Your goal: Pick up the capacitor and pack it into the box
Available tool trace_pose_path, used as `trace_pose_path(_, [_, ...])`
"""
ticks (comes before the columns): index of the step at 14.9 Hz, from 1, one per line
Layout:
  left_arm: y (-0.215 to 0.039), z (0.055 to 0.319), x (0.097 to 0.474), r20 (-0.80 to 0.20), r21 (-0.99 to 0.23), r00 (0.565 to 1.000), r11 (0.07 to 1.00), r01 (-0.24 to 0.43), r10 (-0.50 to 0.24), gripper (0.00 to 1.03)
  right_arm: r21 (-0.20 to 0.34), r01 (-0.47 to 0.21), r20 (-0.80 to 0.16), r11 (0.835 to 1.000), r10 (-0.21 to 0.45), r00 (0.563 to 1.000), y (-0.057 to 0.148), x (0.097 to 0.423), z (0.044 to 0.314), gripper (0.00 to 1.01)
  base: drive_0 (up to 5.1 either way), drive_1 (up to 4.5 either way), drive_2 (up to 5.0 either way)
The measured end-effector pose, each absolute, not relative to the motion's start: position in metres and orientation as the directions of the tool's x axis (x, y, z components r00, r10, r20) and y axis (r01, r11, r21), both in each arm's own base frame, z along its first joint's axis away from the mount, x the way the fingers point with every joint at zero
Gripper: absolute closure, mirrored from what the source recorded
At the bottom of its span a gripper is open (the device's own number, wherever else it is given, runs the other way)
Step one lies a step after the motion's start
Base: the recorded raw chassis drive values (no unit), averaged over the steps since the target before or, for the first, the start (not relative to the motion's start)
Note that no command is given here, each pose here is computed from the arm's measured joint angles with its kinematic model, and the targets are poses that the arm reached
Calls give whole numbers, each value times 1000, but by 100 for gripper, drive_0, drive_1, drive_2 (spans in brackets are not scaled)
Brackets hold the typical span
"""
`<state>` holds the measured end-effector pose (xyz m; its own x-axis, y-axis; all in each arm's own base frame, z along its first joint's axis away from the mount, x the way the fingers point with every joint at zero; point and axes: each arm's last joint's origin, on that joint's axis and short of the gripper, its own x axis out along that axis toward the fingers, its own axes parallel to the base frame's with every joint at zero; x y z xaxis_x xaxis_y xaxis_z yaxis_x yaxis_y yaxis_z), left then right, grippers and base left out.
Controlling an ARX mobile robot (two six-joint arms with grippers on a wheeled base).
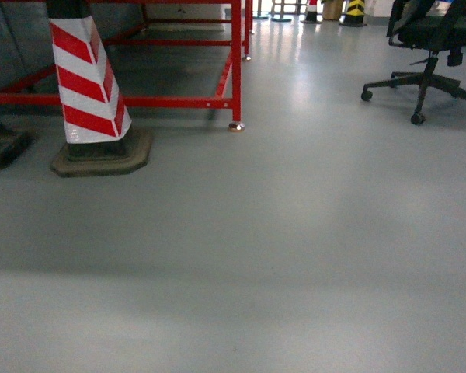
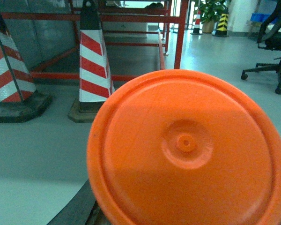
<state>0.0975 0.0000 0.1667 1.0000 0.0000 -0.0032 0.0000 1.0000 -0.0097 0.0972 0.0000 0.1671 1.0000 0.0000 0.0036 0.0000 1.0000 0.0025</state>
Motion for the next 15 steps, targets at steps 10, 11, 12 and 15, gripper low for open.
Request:
trace_pose_path(10, [0,167,98,-3,-10,1000,1000,0,0,59,2,1,4,1000,-1,1000,0,97,167,3,-502,242,242])
trace_pose_path(11, [0,167,98,-4,-10,1000,1000,0,0,59,2,1,4,1000,-1,1000,0,97,167,3,-497,243,243])
trace_pose_path(12, [0,167,98,-4,-10,1000,1000,0,0,59,2,0,2,1000,0,1000,0,97,167,3,-502,239,239])
trace_pose_path(15, [0,167,98,-4,-10,1000,1000,0,0,59,2,0,4,1000,0,1000,0,97,167,3,-501,240,240])
